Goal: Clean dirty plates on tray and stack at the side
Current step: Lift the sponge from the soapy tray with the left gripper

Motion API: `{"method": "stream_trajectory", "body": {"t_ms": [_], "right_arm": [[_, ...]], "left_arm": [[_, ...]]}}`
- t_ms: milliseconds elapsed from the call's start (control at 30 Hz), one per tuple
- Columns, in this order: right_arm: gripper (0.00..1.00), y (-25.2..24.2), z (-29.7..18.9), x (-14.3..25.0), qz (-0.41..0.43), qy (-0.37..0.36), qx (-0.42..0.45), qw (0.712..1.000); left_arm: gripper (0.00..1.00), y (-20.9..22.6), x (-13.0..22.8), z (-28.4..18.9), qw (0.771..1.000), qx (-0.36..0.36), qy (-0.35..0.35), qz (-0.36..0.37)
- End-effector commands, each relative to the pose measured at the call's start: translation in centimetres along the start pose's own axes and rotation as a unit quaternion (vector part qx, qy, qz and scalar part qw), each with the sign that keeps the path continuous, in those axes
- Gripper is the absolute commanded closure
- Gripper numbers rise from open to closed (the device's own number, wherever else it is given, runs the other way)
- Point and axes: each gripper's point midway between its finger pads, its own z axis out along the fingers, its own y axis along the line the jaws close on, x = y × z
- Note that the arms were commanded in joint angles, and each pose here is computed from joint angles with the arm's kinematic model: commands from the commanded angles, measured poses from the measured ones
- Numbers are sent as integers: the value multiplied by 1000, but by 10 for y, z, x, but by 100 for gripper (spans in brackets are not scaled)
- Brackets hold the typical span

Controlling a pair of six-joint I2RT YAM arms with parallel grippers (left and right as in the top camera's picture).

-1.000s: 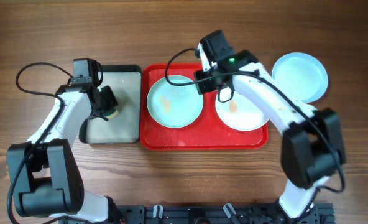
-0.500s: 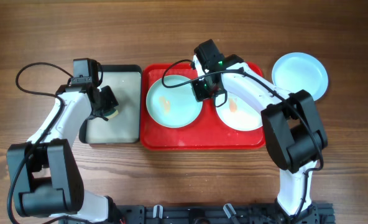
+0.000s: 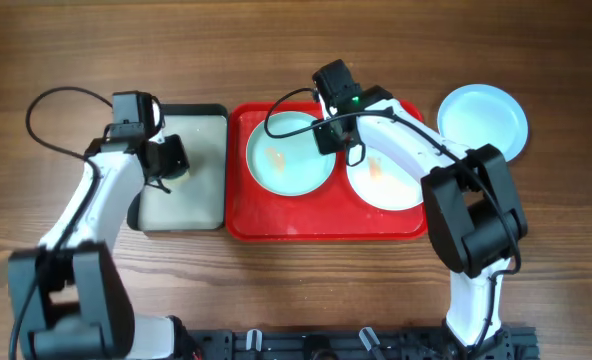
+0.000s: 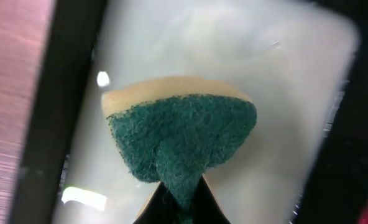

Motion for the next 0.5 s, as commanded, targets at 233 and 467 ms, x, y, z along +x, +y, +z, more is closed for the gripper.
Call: {"method": "stream_trajectory", "body": {"t_ms": [233, 467], "right_arm": [[95, 12, -15, -11, 44, 3, -130, 990], [96, 6, -14, -7, 51, 11, -127, 991]], "left_arm": [[96, -39, -23, -64, 990, 62, -98, 82], [96, -47, -30, -66, 987, 44, -120, 97]]}}
